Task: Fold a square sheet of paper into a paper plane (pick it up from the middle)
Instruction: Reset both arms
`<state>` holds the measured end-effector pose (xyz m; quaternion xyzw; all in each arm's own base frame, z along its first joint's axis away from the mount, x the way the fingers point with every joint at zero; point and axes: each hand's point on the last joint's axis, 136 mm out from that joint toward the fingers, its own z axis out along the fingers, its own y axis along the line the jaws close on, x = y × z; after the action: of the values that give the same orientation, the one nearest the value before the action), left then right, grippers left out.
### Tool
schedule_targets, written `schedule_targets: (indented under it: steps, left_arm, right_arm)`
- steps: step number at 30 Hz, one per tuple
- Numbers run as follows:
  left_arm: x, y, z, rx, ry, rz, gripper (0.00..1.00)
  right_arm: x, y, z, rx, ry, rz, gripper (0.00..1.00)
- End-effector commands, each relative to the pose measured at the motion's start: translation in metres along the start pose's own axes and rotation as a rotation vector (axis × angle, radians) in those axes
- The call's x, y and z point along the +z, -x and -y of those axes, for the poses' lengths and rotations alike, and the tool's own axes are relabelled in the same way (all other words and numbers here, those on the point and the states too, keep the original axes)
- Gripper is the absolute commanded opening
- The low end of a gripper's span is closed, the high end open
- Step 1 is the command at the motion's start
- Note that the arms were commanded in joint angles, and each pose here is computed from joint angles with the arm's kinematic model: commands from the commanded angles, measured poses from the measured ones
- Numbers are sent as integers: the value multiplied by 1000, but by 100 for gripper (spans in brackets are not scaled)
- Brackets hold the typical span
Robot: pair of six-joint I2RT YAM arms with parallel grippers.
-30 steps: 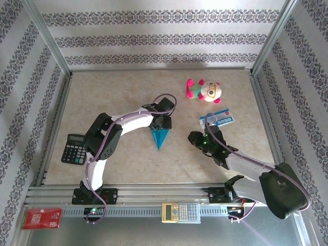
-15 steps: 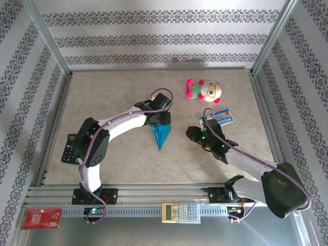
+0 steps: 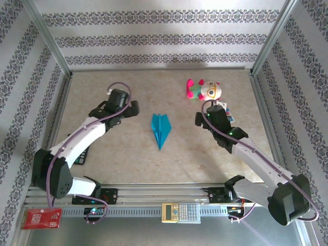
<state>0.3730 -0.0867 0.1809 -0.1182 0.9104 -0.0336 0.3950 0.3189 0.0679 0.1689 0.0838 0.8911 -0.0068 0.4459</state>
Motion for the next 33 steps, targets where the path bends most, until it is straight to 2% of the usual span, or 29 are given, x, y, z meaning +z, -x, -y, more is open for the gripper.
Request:
schedule_targets:
  steps: [1, 6, 10, 14, 15, 16, 18, 22, 24, 26, 27, 29, 31, 33]
  left_arm:
    - [1, 20, -58, 57, 199, 148, 100]
    - [19, 17, -123, 118, 344, 225, 100]
    - [38, 3, -148, 171, 399, 291, 100]
    - [58, -4, -147, 140, 306, 426, 100]
    - [64, -10, -144, 139, 284, 352, 100]
    - [68, -8, -139, 145, 244, 347, 100]
    - [74, -6, -136, 120, 205, 359, 100]
    - [82, -15, -120, 167, 91, 402, 100]
    - [82, -20, -119, 166, 76, 425, 100]
    - [83, -22, -115, 191, 48, 456, 100]
    - [83, -26, -115, 185, 47, 424, 100]
    - [84, -21, -114, 192, 45, 442, 100]
    - [85, -23, -115, 190, 47, 424, 100]
    - [84, -22, -116, 190, 55, 440, 100]
  right_arm:
    - [2, 8, 56, -89, -281, 95, 98]
    - [24, 7, 82, -124, -387, 197, 98]
    - [47, -2, 96, -128, -369, 224, 98]
    - [64, 4, 95, -117, -284, 263, 98]
    - [66, 8, 92, -113, -255, 295, 98]
    - [69, 11, 90, -109, -223, 316, 98]
    - [74, 13, 89, -102, -189, 310, 98]
    - [77, 19, 83, -62, -83, 349, 98]
    - [79, 18, 81, -40, -33, 375, 98]
    - [85, 6, 80, -31, -4, 399, 98]
    - [90, 0, 79, -36, 0, 400, 98]
    - [96, 4, 81, -22, -12, 432, 98]
    - [103, -6, 83, -35, -33, 325, 98]
    - [102, 9, 78, -41, -33, 384, 98]
